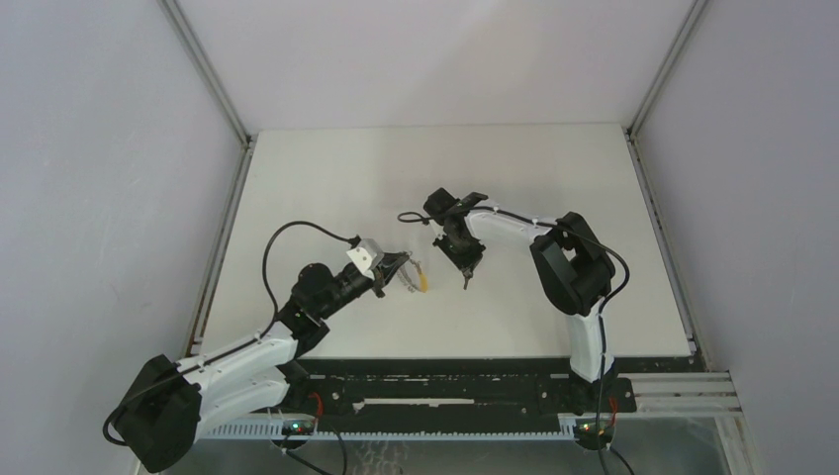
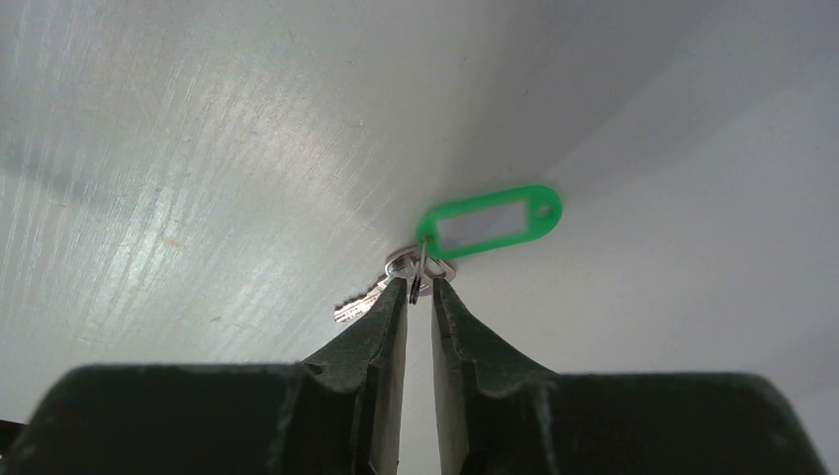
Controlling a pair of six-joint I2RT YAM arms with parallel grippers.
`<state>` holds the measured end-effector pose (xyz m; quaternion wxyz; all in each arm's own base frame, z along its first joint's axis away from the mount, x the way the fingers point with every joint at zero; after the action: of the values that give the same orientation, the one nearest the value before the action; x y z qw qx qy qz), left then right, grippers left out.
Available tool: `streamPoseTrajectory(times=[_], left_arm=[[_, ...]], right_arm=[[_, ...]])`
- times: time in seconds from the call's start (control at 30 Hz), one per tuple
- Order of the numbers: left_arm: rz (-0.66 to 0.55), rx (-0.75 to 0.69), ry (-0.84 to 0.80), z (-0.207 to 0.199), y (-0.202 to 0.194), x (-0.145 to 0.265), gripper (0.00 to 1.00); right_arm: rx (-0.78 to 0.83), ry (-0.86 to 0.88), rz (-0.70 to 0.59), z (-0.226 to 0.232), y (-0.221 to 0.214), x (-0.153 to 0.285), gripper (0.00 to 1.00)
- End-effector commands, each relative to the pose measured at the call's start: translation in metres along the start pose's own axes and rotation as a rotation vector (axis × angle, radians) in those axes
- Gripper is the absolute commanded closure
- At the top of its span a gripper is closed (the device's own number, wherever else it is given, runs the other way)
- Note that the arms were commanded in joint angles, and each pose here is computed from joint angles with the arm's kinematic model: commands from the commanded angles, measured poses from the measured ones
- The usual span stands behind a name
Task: Put the keys on the keyring
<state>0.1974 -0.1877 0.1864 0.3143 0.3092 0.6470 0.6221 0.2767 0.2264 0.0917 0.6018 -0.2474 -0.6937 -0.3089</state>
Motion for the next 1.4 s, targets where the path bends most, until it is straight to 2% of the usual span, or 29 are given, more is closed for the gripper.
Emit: streamPoseTrajectory(times=[0.0,0.2,0.4,0.47,0.57,0.7,0.97,1.37], left_arm=[[-0.052,-0.012,-0.011,0.0,0.009,0.001,1.0],[-0.055,-0.012,-0.015,-0.001,0.01,0.001,1.0],[-0.058,-0.01,-0.019,-0.002,0.011,0.001,1.0],[-0.059,-0.01,-0.022,-0.002,0.011,0.002,1.0],[-0.067,-0.014,-0.024,-0.003,0.012,0.003,1.0],[-0.09,-0.013,-0.043,-0.005,0.017,0.004,1.0],[-0.158,-0.069,-0.128,-0.013,0.039,0.001,1.0],[-0.236,-0.293,-0.313,-0.028,0.056,0.006,1.0]], right_arm=[[0.008,-0.008,-0.026,-0.002,0.008,0.002,0.85],[0.009,-0.008,-0.017,-0.003,0.008,-0.003,0.86],[0.011,-0.011,-0.013,-0.005,0.007,-0.004,0.95],[0.017,-0.012,-0.03,-0.005,0.006,0.001,1.0],[0.027,0.004,-0.09,-0.007,0.002,0.015,1.0],[0.05,0.044,-0.204,-0.011,-0.007,0.043,1.0],[0.209,0.165,-0.578,-0.002,-0.03,0.115,1.0],[0.532,0.278,-0.882,0.032,-0.061,0.191,1.0]])
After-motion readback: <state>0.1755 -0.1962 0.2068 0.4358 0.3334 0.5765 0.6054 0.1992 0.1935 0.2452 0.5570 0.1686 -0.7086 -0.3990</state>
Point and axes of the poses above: each gripper's point midway between its finger pads, its own x axis back along the fingers, its own z axis along the line the jaws close on, y = z × x, the point moved 7 cm from there along x, back along the fingers, and after that the axes turned 4 degrees about x, right-handed, at the moved point
